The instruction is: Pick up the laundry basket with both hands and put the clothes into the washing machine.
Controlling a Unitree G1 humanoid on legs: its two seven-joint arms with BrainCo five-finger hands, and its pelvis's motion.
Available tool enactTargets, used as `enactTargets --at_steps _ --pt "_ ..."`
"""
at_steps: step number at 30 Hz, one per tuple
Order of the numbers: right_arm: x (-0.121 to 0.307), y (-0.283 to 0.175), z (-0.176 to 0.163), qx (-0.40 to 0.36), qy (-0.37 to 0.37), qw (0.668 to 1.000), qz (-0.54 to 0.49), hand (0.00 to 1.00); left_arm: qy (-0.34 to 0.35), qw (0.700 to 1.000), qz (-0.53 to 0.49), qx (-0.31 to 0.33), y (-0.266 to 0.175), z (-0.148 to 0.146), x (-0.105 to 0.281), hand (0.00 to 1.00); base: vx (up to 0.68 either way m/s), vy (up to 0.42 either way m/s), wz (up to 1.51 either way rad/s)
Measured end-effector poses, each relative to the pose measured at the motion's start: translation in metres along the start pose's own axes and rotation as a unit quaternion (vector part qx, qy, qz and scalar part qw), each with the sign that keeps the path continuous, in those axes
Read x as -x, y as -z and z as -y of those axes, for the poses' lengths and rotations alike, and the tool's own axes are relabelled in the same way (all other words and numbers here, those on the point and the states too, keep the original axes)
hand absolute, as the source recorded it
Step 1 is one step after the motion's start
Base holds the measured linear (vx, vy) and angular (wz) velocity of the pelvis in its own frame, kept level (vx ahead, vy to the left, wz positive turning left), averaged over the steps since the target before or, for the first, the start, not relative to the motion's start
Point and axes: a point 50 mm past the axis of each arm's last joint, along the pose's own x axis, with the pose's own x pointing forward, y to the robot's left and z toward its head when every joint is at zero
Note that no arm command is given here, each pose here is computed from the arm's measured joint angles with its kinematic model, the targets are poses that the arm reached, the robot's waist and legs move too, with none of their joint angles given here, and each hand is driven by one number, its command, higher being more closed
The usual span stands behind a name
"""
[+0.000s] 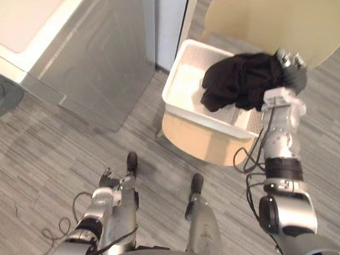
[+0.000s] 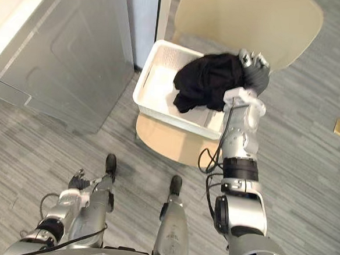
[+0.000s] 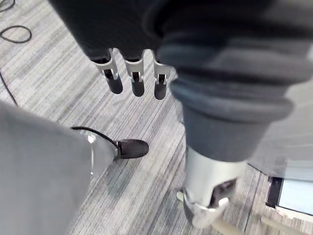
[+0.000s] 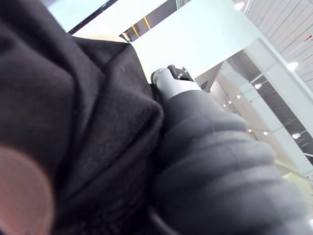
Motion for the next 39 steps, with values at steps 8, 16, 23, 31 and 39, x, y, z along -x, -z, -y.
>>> enactTargets --at_steps 8,16,23,31,39 --pt "0.046 0.019 0.039 0.016 0.015 0.999 -0.048 1.0 -0.083 0.991 -0.063 0.083 0.045 -0.059 0.011 0.0 0.06 -0.042 0.15" --pt "0.047 -0.023 0.06 -0.002 0.061 0.997 0.042 1.0 -0.209 0.935 0.185 0.217 -0.05 -0.134 0.039 0.0 0.07 -0.02 0.12" --pt "0.037 -0.049 0.049 -0.018 0.069 0.992 0.105 1.0 -0.256 0.867 0.356 0.237 -0.119 -0.153 0.083 0.0 0.04 -0.014 -0.02" --pt "0.017 -0.07 0.024 -0.039 0.051 0.987 0.147 1.0 -0.098 0.803 0.563 0.168 -0.21 -0.075 0.142 0.0 -0.05 0.007 -0.03" --pt "0.014 -0.057 0.013 -0.036 0.034 0.991 0.123 0.0 0.096 0.778 0.614 0.099 -0.221 0.004 0.172 0.0 0.01 -0.007 -0.12"
